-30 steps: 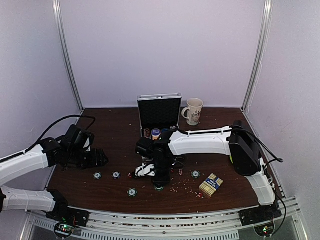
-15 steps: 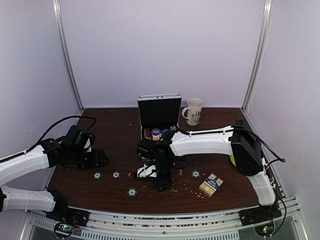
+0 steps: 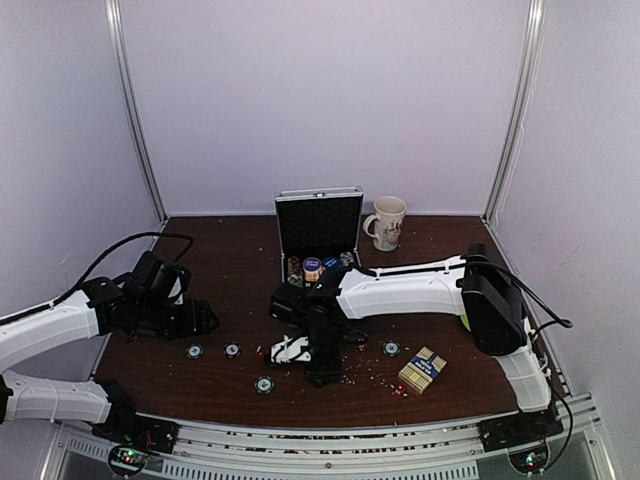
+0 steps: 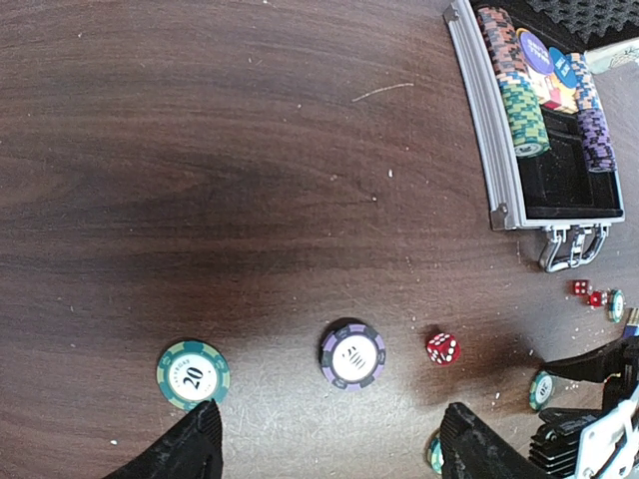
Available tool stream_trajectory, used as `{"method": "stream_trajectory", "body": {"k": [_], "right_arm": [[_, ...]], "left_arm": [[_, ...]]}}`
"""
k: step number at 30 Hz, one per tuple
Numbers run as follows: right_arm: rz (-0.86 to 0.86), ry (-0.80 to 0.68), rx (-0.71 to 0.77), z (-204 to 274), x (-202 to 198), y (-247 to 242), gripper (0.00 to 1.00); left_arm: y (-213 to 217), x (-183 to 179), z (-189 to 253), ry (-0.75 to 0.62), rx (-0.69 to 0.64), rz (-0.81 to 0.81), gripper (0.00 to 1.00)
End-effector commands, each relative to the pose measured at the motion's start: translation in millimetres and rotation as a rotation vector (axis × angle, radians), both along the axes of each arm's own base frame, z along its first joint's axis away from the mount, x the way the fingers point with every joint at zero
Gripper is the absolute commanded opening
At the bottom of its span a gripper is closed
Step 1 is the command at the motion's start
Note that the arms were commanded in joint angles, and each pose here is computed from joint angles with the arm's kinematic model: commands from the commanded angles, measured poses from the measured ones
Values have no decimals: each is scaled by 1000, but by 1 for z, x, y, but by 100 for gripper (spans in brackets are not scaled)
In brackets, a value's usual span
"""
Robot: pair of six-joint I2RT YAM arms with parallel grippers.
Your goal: Pack up texas hold em set
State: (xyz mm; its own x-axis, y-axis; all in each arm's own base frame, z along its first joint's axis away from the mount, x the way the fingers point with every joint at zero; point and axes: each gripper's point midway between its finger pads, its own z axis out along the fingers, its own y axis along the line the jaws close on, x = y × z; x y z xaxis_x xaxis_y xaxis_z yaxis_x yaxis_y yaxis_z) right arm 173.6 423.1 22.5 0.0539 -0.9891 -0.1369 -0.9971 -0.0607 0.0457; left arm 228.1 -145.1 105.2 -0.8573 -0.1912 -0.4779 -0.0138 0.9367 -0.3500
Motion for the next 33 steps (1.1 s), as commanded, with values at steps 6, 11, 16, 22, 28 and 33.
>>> {"method": "stream_trajectory", "body": {"k": [6,11,16,22,28,33], "right_arm": [[-5,5,-65,-20,-2,-12,37],[-16,-40,-49,-12,5,-10,36],[-15,-24,-33,-6,2,-8,46],[-11,-15,-32,-7,-3,-9,55],[8,-44,-79,-26,-6,-11,52],[7,-20,-111,-38,-9,-16,42]], "left_arm": [[-4,7,3,-15,-14,-3,77],[-5,7,2,-14,-16,-7,77],[-5,6,0,-8,-15,-9,77],[-5,5,-3,-6,-17,-8,77],[-5,5,-4,-3,-23,-8,77],[-5,4,-5,-4,-22,-5,77]]}}
